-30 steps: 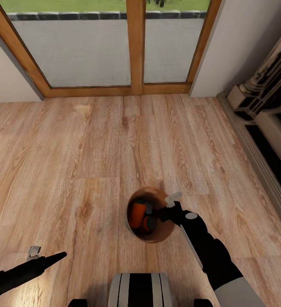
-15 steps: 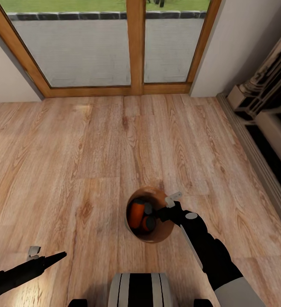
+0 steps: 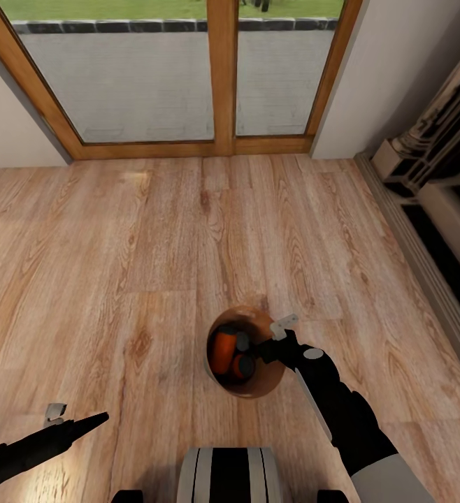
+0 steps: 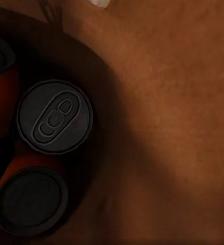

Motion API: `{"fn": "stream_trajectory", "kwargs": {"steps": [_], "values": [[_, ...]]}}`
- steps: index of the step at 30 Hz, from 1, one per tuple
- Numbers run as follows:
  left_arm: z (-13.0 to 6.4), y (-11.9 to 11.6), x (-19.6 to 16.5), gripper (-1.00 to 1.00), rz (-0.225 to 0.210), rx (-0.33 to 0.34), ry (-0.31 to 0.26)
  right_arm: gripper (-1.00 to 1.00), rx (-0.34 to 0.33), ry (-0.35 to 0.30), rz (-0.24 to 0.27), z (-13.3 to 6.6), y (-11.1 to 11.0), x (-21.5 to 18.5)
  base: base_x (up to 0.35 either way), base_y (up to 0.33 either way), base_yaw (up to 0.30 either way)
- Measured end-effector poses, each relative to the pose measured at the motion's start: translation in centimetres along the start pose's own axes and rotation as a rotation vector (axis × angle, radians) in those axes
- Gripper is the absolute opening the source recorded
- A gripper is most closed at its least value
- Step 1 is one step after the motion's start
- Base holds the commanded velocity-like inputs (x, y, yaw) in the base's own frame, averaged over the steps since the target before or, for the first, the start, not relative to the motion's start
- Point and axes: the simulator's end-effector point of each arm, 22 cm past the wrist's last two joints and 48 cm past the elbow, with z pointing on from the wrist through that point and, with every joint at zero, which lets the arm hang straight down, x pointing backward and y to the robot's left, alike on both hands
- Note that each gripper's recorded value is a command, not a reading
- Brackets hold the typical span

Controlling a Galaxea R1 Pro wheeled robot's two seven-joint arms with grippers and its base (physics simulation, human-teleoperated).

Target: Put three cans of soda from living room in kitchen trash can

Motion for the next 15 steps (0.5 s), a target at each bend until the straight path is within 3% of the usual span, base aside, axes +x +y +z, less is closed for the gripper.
{"fn": "stream_trajectory", "kwargs": {"steps": [15], "values": [[-0.01, 0.00, -0.02, 1.00, 0.000, 0.000, -0.001, 1.00, 0.000, 0.000, 0.000, 0.00, 0.00, 0.00, -0.027, 0.000, 0.000]]}}
